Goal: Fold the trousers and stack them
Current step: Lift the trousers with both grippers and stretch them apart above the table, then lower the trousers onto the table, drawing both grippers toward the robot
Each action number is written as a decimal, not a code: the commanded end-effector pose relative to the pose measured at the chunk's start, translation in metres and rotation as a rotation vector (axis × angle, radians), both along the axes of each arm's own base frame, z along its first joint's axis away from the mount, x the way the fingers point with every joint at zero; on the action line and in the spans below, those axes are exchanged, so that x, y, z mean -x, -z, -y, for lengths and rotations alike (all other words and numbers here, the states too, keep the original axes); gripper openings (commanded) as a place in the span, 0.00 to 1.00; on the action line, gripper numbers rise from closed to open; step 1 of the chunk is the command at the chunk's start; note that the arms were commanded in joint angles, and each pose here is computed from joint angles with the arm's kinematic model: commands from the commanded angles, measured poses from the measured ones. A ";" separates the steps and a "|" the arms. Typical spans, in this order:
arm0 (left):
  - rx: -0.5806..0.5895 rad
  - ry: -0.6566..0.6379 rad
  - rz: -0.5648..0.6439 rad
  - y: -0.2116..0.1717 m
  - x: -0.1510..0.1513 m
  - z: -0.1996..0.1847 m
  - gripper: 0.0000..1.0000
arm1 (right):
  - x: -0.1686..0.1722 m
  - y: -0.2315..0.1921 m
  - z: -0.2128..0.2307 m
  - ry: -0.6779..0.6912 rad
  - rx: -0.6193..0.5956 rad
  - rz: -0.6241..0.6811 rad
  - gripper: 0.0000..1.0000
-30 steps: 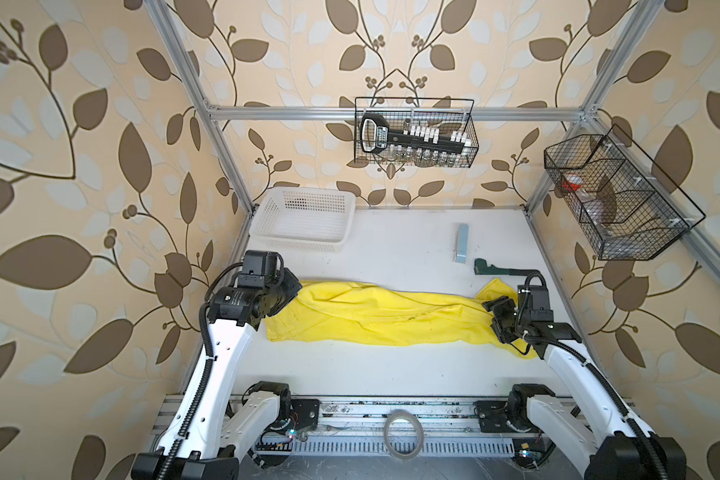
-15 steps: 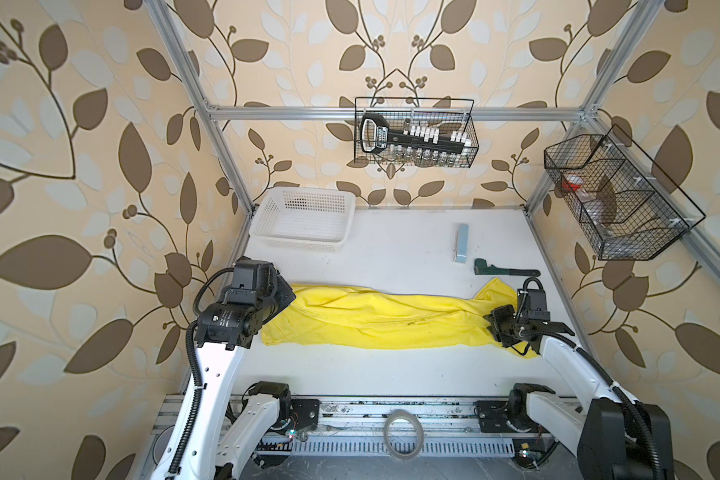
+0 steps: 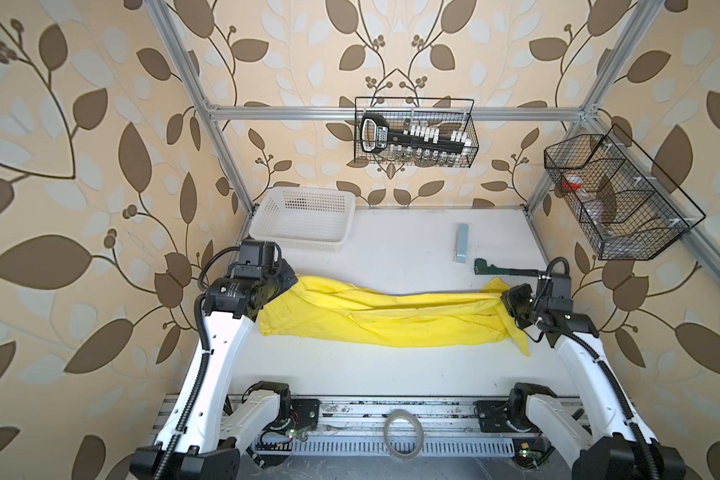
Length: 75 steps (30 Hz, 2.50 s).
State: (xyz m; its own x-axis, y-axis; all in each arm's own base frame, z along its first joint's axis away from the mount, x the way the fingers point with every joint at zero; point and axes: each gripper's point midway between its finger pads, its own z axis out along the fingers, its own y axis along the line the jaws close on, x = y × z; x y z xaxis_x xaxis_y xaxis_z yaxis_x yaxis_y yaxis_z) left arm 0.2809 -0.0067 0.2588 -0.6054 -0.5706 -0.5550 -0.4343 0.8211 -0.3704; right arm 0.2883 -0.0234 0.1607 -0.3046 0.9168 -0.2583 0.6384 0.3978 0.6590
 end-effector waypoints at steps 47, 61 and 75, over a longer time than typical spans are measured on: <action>0.079 -0.408 -0.390 0.174 0.112 -0.027 0.00 | 0.166 0.115 0.065 0.363 0.241 -0.463 0.09; -0.094 -0.459 -0.271 0.111 0.113 -0.056 0.15 | 0.146 0.053 0.093 0.453 0.352 -0.366 0.57; 0.034 -0.253 -0.251 0.116 0.075 -0.018 0.77 | 0.108 0.061 0.062 0.246 0.300 -0.317 0.62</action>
